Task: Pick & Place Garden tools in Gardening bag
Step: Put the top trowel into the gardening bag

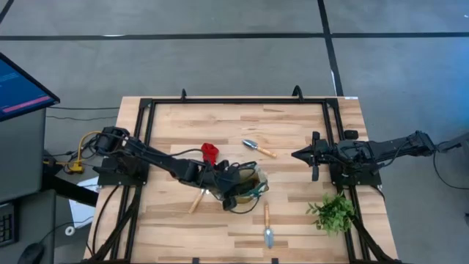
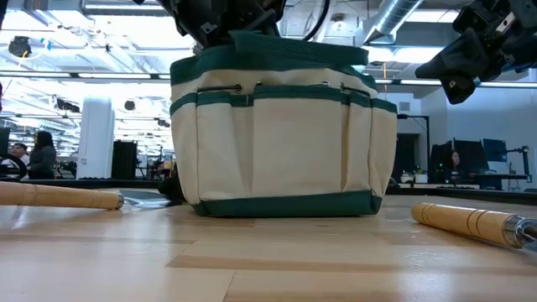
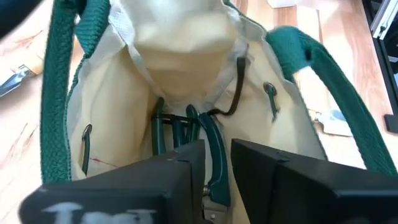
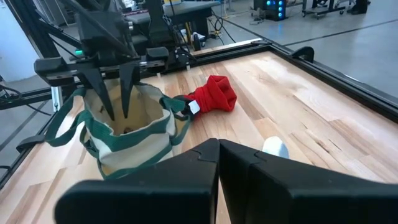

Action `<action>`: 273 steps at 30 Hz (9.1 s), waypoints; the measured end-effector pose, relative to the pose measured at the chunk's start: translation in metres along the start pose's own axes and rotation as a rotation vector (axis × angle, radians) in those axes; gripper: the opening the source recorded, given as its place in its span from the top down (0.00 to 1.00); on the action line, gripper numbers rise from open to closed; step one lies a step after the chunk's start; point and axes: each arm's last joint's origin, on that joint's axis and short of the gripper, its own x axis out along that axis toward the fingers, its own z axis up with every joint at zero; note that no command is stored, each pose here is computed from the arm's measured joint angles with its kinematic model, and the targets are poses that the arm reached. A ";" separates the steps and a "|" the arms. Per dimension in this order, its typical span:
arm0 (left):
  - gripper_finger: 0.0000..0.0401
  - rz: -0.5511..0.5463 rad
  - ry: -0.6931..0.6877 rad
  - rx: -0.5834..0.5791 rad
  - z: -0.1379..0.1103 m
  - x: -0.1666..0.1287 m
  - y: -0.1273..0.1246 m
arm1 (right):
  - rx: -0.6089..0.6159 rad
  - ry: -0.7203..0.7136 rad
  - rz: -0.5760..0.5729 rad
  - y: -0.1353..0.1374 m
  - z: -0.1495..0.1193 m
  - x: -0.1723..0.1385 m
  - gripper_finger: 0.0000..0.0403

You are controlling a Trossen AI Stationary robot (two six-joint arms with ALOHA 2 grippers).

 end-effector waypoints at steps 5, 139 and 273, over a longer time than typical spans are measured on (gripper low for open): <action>0.93 0.000 -0.106 0.091 0.014 -0.007 0.002 | 0.000 0.000 0.000 0.000 0.000 0.000 1.00; 0.99 0.082 -0.565 -0.014 -0.072 -0.158 0.095 | -0.216 0.368 -0.528 -0.014 0.006 0.065 0.85; 0.98 -0.275 -0.710 -0.399 0.040 -0.028 0.128 | -0.973 0.121 -0.757 0.096 -0.003 0.112 0.82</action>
